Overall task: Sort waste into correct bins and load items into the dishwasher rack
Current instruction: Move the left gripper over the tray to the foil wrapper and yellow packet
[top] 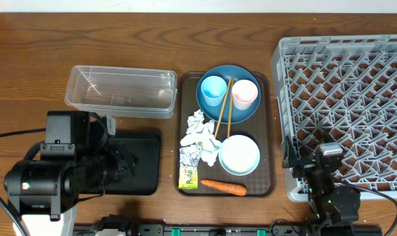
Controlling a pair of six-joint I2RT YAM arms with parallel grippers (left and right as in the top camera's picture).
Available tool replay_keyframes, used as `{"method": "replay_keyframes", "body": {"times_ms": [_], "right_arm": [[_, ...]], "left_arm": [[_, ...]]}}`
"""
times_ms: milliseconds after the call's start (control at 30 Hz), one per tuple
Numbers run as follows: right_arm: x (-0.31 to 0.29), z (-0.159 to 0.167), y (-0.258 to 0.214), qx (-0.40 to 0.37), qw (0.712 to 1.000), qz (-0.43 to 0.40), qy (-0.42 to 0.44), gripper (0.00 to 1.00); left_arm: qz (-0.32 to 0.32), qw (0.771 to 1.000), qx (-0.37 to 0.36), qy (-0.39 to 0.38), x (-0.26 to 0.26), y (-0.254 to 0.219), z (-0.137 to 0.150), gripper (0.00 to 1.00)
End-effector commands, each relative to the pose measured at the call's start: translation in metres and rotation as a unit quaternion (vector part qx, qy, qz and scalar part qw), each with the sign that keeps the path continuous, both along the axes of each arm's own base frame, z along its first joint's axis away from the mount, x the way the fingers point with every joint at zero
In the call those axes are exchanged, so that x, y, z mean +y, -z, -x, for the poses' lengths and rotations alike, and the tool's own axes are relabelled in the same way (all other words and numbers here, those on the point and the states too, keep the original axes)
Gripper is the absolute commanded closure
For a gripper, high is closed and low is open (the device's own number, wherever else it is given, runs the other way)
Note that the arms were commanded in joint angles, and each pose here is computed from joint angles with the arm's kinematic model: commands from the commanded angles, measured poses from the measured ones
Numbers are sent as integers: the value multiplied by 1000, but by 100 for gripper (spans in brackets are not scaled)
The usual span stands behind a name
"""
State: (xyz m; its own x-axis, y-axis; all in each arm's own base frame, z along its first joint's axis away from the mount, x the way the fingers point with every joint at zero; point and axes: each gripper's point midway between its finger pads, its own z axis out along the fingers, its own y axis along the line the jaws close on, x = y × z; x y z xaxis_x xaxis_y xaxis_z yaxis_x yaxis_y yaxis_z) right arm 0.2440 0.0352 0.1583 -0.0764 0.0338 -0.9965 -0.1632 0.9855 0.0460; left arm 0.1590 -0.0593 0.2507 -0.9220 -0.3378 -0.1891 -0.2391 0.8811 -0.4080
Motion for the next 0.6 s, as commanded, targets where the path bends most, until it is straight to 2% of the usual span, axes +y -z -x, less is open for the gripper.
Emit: {"method": "replay_keyframes", "body": {"times_ms": [0,267,567], "right_arm": [[2,0,1,2,1000,2,-5,1],[2,0,1,2,1000,2,-5,1],[2,0,1,2,1000,2,-5,1]], "left_arm": [[-14,1000,6,-15,6,7,-1,65],[-10,998,50,-32,6,38,2,65],[-10,998,61,-33,6,59,-2,65]]}}
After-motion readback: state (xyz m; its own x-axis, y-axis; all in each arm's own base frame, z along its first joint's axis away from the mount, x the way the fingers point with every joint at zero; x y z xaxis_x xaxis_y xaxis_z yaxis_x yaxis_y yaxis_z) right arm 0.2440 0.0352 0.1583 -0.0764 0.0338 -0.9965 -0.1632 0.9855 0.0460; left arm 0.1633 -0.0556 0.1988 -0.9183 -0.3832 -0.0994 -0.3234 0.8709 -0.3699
